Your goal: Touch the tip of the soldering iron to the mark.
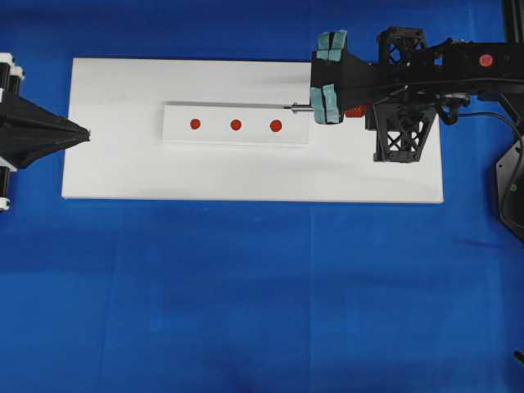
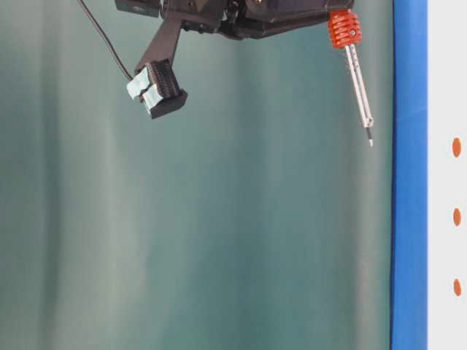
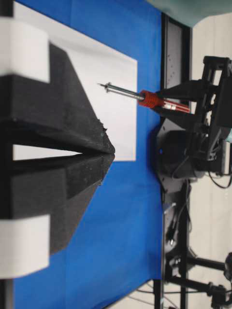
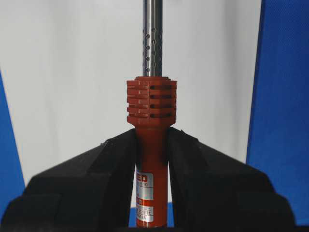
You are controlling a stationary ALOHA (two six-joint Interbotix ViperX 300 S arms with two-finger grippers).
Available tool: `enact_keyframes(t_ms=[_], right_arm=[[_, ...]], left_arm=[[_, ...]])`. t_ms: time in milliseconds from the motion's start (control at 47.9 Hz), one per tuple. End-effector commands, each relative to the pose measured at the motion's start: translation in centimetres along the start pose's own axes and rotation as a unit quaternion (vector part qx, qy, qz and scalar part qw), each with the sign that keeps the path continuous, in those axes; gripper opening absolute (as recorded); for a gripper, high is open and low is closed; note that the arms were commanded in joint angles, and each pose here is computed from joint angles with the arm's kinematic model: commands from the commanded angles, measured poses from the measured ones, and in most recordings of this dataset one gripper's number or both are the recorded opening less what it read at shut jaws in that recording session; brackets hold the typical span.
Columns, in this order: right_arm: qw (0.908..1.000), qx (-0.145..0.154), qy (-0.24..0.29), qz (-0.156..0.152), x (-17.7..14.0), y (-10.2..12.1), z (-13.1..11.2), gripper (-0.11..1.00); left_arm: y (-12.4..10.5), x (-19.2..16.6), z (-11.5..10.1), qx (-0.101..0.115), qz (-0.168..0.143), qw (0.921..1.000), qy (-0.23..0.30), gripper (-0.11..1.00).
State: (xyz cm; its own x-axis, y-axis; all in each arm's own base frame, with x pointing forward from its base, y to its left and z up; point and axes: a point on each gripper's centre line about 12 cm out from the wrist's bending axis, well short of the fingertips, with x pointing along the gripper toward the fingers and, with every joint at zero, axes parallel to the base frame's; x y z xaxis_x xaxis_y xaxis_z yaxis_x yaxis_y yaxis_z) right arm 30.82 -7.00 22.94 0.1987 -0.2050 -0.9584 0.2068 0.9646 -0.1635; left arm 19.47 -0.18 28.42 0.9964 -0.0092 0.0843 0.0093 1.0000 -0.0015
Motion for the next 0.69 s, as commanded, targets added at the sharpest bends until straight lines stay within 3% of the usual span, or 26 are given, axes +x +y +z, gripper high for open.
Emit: enact_keyframes(t_ms=[0, 460, 669], right_arm=[[0.9998, 0.002, -0.02, 0.001, -1.1, -0.1, 0.3, 0.06], [0.9998, 0.006, -0.018, 0.002, -0.9, -0.1, 0.3, 0.06], [1.0, 0.003, -0.007, 0.006, 0.7, 0.3, 0.4, 0.06]], left_arm=[[0.0, 0.2, 0.3, 0.0, -0.001, 1.0, -0.005, 0.0], [0.0, 0.2, 0.3, 0.0, -0.001, 1.0, -0.005, 0.0], [0.0, 0.2, 0.2, 0.001, -0.001, 1.0, -0.004, 0.0]])
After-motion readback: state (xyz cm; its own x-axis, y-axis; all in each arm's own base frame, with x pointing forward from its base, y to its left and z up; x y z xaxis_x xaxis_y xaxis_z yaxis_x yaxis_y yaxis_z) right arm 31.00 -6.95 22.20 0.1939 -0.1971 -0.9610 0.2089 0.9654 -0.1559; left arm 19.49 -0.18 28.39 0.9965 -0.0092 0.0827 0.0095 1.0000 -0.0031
